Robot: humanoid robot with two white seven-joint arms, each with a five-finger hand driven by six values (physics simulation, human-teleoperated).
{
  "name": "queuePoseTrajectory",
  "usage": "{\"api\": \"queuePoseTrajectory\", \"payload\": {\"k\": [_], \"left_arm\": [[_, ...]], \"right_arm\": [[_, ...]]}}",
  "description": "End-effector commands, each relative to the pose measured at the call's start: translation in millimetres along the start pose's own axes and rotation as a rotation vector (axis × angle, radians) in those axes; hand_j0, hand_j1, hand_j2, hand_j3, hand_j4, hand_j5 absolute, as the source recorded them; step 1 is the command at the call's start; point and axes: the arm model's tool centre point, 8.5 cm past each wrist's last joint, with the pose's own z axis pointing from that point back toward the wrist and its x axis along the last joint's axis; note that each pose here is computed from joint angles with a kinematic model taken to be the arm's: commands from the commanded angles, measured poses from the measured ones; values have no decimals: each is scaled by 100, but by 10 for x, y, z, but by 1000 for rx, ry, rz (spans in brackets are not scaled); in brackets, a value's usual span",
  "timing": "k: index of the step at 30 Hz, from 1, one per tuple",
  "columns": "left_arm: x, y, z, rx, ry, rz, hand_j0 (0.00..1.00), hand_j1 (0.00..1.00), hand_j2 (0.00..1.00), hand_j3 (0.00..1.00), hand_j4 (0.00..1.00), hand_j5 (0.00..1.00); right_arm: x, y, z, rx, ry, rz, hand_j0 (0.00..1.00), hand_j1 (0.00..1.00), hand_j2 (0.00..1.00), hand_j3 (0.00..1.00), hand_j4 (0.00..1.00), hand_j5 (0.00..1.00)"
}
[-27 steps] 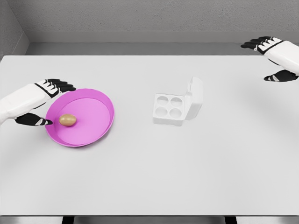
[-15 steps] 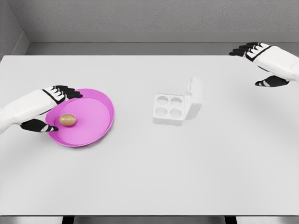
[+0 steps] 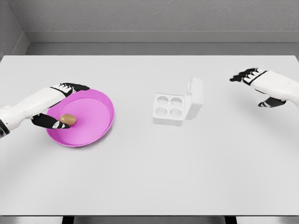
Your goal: Pack egg into the box and close the box lid
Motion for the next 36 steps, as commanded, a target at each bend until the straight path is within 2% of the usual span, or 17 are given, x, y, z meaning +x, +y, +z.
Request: {"api": "queuePoseTrajectory", "payload": {"k": [1, 2, 3, 7, 9, 11, 12, 14, 15, 18, 20, 22, 27, 36], "left_arm": [[-36, 34, 21, 4, 18, 50, 100, 100, 100, 100, 100, 100], [-78, 40, 18, 6, 51, 127, 100, 100, 100, 100, 100, 100], [-92, 71, 20, 15, 56, 160, 100, 100, 100, 100, 100, 100], [-88, 91, -14, 15, 50, 165, 100, 100, 100, 100, 100, 100], [-82, 30, -34, -13, 50, 169, 100, 100, 100, 100, 100, 100], [-107, 24, -25, -21, 71, 198, 100, 100, 100, 100, 100, 100], [-103, 12, -29, -26, 67, 202, 100, 100, 100, 100, 100, 100], [-115, 25, 10, -34, 60, 226, 100, 100, 100, 100, 100, 100], [-154, -6, 39, -58, 67, 241, 100, 100, 100, 100, 100, 100], [-187, -24, 45, -73, 84, 245, 100, 100, 100, 100, 100, 100], [-185, -36, 42, -79, 85, 244, 91, 91, 91, 91, 91, 91], [-264, -115, 39, -100, 125, 274, 90, 90, 90, 90, 90, 90], [-371, -189, 51, -128, 186, 240, 89, 89, 89, 89, 89, 89], [-350, -210, -62, -143, 223, 124, 84, 84, 84, 84, 84, 84]], "right_arm": [[-26, 89, 8, 56, 12, 13, 100, 100, 100, 100, 100, 100], [-28, 86, 7, 60, 12, 15, 100, 100, 100, 100, 100, 100], [-24, 84, 5, 60, 11, 16, 100, 100, 100, 100, 100, 100], [5, 100, -17, 67, 1, 19, 100, 100, 100, 100, 100, 100], [11, 89, -21, 67, -1, 21, 100, 100, 100, 100, 100, 100], [23, 134, -38, 141, -5, 19, 100, 100, 100, 100, 100, 100], [31, 146, -48, 151, -8, 17, 100, 100, 100, 100, 100, 100], [72, 115, -66, 144, -21, 25, 100, 100, 100, 100, 100, 100], [101, 88, -78, 136, -30, 30, 100, 100, 100, 100, 100, 100], [151, 51, -99, 127, -45, 39, 100, 100, 100, 100, 100, 100], [163, 50, -111, 125, -49, 38, 100, 100, 100, 100, 100, 100], [194, 58, -152, 119, -58, 33, 100, 100, 100, 100, 100, 100], [230, 70, -199, 115, -67, 29, 100, 100, 100, 100, 100, 100], [277, 31, -212, 105, -82, 38, 100, 100, 100, 100, 100, 100]]}}
